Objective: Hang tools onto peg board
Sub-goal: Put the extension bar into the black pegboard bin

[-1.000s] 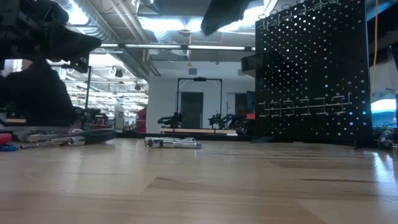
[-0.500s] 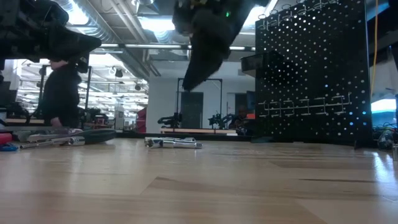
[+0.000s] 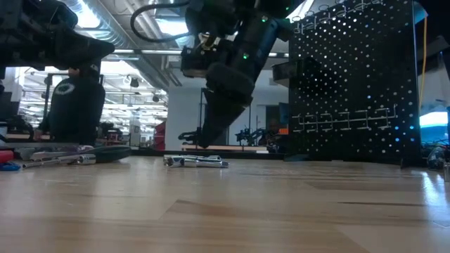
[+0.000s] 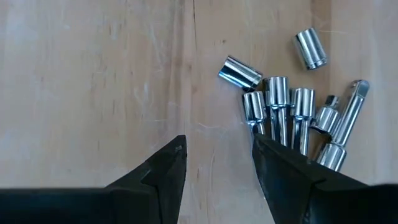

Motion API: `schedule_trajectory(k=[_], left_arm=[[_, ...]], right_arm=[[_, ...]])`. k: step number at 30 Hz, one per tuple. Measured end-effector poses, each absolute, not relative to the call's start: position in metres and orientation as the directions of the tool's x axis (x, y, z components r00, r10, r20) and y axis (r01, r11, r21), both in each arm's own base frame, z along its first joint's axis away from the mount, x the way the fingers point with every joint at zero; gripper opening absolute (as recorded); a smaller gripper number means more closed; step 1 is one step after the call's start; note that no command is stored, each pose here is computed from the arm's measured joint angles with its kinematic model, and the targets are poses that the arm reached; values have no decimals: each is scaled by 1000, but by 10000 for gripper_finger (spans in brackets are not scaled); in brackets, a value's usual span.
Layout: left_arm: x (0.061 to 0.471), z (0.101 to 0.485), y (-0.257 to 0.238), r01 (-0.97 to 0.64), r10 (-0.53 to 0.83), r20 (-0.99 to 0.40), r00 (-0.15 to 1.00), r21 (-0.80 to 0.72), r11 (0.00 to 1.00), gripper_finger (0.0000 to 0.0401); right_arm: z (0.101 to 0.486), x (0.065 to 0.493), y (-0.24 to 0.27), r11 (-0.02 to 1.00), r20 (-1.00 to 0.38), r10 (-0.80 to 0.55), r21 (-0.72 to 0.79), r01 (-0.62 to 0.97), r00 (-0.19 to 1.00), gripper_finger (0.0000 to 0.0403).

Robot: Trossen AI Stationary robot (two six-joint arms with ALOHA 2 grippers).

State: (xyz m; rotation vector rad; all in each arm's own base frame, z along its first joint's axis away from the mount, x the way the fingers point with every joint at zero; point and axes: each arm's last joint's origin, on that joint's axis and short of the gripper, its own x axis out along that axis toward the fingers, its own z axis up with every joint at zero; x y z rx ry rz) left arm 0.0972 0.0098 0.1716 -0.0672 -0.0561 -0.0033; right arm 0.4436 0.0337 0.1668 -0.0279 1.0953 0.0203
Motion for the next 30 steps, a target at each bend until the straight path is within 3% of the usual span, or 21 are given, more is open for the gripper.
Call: schedule_trajectory(k=[9, 30], left_arm=[[97, 172, 10, 5, -1, 57, 998, -69, 998, 1], [97, 172, 10, 5, -1, 57, 998, -70, 998, 1]], right_arm=[[164, 449, 33, 999, -871, -11, -34, -38, 492, 183], [140, 450, 29, 997, -901, -59, -73, -15, 429, 172]])
